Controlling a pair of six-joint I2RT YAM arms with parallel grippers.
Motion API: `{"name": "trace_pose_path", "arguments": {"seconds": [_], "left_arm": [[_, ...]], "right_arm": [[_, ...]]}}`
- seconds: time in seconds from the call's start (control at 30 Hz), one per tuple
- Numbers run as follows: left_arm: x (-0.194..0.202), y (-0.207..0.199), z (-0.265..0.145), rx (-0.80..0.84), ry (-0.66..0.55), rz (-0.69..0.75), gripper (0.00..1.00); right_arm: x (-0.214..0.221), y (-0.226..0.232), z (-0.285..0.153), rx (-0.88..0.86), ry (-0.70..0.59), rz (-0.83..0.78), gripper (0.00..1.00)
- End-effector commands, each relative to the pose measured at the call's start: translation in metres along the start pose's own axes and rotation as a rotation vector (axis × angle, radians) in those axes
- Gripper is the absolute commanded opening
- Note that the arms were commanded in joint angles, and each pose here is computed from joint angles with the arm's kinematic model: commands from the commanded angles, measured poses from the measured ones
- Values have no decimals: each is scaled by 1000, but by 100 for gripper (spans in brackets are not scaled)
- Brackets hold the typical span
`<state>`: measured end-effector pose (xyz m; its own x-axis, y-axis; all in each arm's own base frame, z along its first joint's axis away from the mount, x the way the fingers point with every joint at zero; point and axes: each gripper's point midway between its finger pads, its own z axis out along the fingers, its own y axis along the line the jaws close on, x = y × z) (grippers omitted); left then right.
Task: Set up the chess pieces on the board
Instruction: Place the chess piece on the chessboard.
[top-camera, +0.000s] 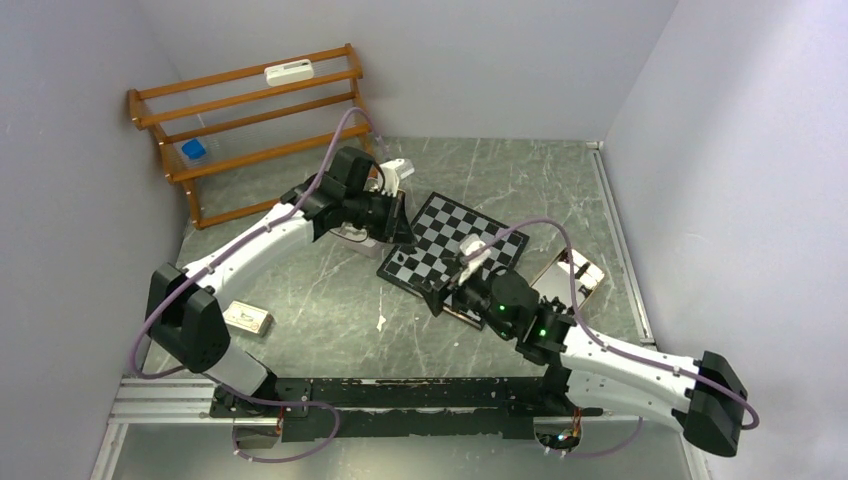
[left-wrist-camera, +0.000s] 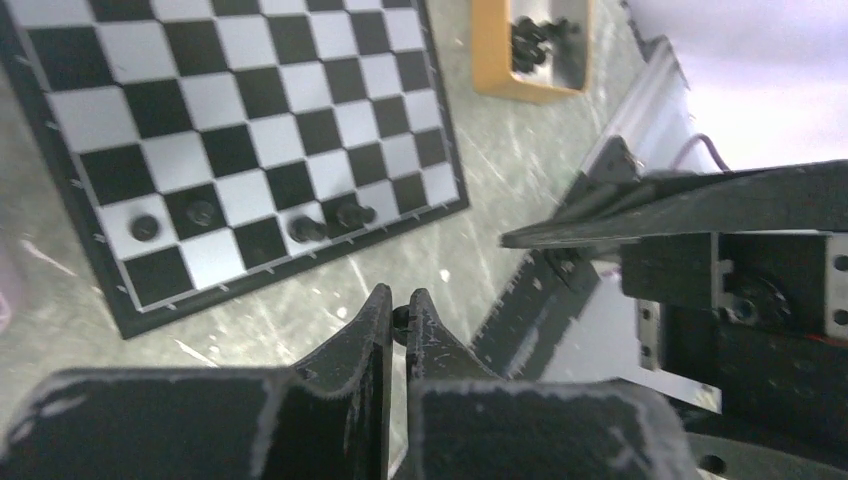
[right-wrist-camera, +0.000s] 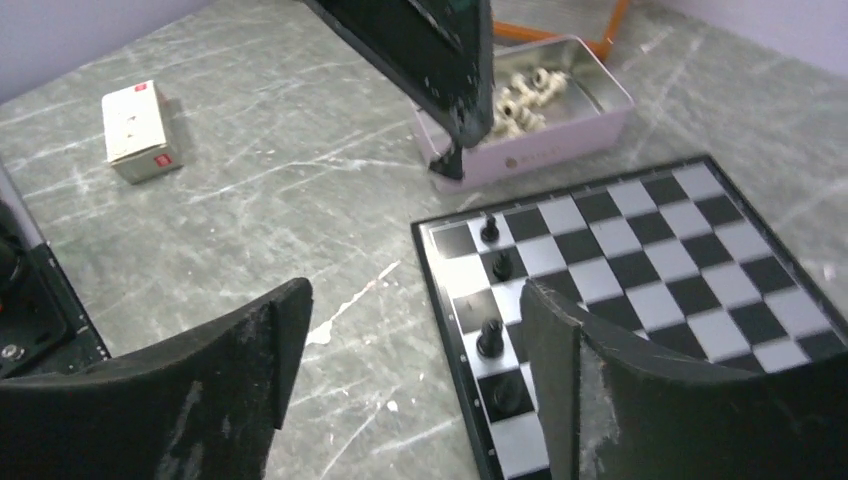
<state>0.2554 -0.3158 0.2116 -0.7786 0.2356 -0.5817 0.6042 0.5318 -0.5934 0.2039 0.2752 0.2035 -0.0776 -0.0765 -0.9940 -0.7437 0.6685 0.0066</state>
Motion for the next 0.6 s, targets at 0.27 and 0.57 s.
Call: {"name": "trace_pose_path", "arguments": {"seconds": [0.27, 0.57], "left_arm": [[-79, 22, 28, -356, -365, 208, 5], [-55, 32, 58, -450, -433, 305, 5]], "right_arm": [[40, -98, -33, 425, 103, 361, 100], [55, -181, -54, 624, 220, 596, 100]]}}
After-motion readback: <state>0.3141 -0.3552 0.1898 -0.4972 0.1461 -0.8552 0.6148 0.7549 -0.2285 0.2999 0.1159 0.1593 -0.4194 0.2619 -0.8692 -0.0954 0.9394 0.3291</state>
